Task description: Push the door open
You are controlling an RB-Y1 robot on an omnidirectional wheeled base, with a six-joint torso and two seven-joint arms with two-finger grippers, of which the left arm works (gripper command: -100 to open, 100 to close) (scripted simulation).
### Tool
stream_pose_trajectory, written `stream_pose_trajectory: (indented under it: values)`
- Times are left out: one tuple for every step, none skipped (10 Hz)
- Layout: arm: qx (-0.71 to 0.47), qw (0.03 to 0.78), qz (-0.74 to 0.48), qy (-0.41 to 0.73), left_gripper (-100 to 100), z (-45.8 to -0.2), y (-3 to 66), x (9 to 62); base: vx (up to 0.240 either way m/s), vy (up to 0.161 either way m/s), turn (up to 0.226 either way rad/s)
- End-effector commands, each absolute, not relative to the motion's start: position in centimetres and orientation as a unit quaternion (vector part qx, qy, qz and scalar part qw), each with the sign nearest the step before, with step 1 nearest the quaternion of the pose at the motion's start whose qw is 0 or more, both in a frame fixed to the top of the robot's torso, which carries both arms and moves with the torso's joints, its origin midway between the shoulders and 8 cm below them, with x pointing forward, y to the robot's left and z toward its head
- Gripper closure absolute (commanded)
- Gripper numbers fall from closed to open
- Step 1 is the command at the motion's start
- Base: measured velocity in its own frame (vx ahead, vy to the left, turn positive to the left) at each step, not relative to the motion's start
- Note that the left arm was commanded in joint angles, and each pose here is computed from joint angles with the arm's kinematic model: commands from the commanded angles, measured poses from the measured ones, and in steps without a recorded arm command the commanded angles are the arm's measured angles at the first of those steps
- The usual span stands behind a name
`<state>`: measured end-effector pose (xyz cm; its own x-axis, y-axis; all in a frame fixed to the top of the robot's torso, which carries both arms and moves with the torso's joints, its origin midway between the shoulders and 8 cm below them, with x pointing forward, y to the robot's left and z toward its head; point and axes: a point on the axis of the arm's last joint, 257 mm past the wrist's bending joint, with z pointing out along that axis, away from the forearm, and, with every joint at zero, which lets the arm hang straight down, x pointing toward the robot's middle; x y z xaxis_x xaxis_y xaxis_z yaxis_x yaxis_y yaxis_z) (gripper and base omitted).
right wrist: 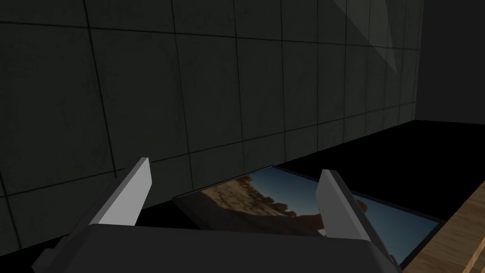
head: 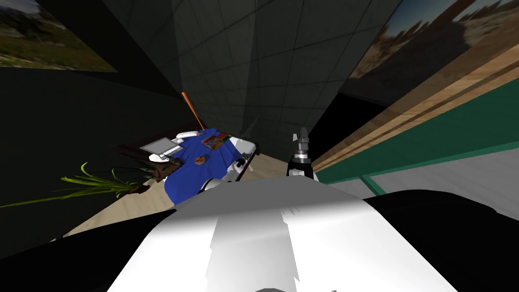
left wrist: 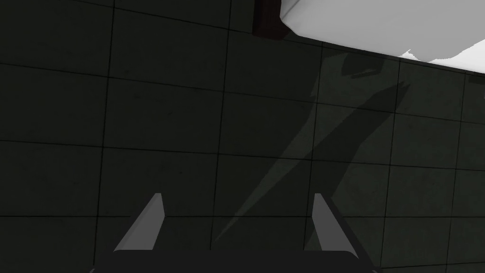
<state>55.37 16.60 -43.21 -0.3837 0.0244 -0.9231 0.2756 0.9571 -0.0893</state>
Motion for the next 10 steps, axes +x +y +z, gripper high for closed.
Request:
stream_pose_trajectory:
  values:
    - [0.074,0.545,-0.108,0.828,-100,-43.1,17.6,55.9,0.046,-0.046,0.112]
    - [0.061,0.543,-0.103,0.831,-100,-43.1,18.4,56.3,0.037,-0.047,0.117]
    - [0.055,0.542,-0.100,0.832,-100,-43.0,18.9,56.4,0.037,-0.046,0.105]
    - [0.042,0.541,-0.096,0.835,-100,-42.9,19.7,56.8,0.033,-0.043,0.119]
    - [0.035,0.540,-0.093,0.836,-100,-42.9,20.1,56.9,0.027,-0.045,0.115]
    - [0.022,0.538,-0.089,0.838,-100,-42.8,21.0,57.2,0.037,-0.047,0.134]
    - [0.009,0.536,-0.084,0.840,-100,-42.7,21.8,57.5,0.050,-0.057,0.141]
    - [0.001,0.535,-0.082,0.841,-100,-42.7,22.3,57.6,0.054,-0.057,0.134]
    - [-0.013,0.533,-0.077,0.843,-100,-42.6,23.1,57.9,0.045,-0.051,0.123]
    - [-0.021,0.532,-0.075,0.843,-100,-42.6,23.6,58.0,0.026,-0.044,0.085]
